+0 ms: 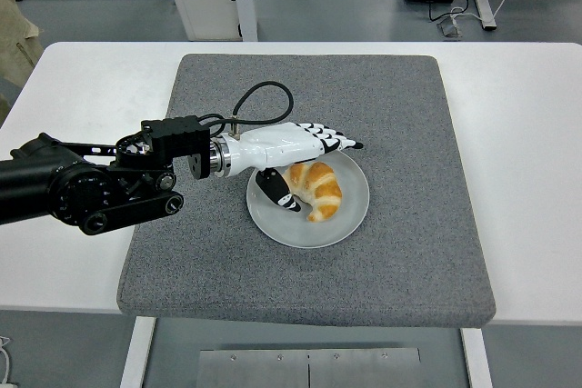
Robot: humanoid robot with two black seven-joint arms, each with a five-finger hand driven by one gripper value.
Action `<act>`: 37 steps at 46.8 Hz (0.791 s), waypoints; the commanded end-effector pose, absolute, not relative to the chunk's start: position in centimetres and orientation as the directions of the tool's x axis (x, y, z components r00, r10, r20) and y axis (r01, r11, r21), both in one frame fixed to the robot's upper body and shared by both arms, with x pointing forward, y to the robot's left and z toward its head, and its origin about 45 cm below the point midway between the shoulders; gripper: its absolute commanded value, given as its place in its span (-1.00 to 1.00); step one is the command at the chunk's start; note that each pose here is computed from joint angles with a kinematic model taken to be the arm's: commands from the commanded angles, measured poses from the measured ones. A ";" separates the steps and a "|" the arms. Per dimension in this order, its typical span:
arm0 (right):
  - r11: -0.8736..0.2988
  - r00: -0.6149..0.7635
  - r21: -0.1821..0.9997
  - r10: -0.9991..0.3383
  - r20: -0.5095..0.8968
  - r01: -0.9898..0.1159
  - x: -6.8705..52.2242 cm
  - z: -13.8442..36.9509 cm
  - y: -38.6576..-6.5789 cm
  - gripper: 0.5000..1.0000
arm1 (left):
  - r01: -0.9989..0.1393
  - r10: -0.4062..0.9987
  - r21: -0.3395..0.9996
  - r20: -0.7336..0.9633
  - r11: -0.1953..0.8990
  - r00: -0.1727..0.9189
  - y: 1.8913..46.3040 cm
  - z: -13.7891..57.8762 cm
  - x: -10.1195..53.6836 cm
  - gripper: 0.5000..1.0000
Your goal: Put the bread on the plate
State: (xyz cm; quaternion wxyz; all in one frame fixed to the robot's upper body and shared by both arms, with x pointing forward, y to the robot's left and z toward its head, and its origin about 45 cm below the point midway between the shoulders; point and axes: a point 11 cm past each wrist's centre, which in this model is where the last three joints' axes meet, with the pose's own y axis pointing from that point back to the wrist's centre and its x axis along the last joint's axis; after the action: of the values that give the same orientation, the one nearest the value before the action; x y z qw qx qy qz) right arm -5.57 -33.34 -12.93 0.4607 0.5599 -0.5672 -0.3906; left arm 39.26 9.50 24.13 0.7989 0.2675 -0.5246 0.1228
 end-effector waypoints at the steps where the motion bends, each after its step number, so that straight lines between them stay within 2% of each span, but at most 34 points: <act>1: 0.068 0.052 0.958 -0.995 0.086 -0.277 -5.6 -12.9 -33.4 1.00 | -0.492 -0.053 0.272 0.909 0.827 0.414 9.5 25.7 39.8 1.00; 14: 0.068 0.052 0.959 -0.995 0.086 -0.275 -5.6 -12.9 -33.4 1.00 | -0.582 0.227 0.088 0.866 0.809 0.446 8.5 33.3 42.7 1.00; 27: 0.067 0.051 0.959 -0.995 0.084 -0.277 -5.5 -12.9 -33.3 1.00 | -0.640 0.419 -0.033 0.782 0.768 0.462 9.0 38.8 44.3 1.00; 37: 0.067 0.051 0.959 -0.995 0.084 -0.275 -5.6 -12.9 -33.3 1.00 | -0.705 0.548 -0.077 0.690 0.705 0.473 10.5 40.1 46.1 0.99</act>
State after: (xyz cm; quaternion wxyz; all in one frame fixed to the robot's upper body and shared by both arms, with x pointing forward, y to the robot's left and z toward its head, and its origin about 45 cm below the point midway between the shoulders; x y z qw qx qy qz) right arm -5.56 -33.34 -12.93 0.4605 0.5601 -0.5673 -0.3904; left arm 45.39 9.80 39.86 0.8487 0.1185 -0.3831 0.3448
